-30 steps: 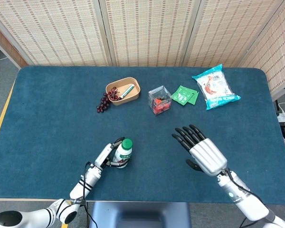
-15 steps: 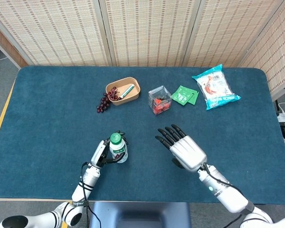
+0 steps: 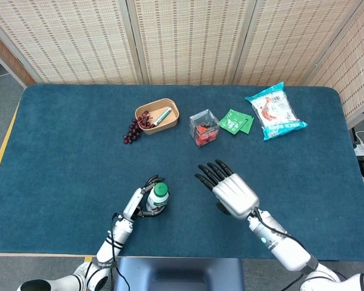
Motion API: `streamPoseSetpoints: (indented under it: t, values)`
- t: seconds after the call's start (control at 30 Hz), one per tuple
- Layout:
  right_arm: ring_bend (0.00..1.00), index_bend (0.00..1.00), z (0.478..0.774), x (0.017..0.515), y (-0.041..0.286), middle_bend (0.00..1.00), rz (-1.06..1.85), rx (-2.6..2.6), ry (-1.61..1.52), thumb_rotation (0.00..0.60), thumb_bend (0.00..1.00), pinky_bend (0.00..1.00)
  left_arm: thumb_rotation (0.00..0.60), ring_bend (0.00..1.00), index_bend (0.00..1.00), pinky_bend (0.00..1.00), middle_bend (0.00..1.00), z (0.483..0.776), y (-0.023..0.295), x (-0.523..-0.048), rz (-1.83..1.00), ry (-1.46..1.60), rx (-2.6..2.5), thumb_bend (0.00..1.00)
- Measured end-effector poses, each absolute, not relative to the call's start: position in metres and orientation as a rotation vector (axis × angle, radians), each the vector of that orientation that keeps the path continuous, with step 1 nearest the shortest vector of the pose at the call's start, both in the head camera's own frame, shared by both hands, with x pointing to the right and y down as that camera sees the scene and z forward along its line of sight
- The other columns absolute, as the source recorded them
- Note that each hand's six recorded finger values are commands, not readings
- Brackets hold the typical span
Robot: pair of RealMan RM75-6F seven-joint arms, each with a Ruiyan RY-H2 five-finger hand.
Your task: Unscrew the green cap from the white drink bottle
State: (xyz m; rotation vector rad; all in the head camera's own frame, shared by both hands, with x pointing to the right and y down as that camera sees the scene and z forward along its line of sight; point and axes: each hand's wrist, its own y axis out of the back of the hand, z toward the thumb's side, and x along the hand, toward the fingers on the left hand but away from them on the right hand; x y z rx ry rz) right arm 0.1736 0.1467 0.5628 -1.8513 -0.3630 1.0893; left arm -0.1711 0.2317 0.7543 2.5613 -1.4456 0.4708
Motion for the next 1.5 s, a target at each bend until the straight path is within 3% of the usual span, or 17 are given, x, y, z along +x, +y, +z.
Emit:
streamPoseSetpoints:
  t: [0.8, 1.5]
  values:
    - [0.00, 0.12, 0.589, 0.099, 0.145, 0.00, 1.057, -1.926, -0.271, 0.600, 0.20, 0.00, 0.600, 0.14, 0.65, 0.00, 0.66, 0.756, 0.227, -0.172, 0.488, -1.432, 2.544, 0.75]
    - [0.00, 0.12, 0.589, 0.076, 0.149, 0.00, 1.031, -1.973, -0.280, 0.600, 0.20, 0.00, 0.600, 0.16, 0.66, 0.00, 0.70, 0.762, 0.226, -0.170, 0.538, -1.380, 2.556, 0.79]
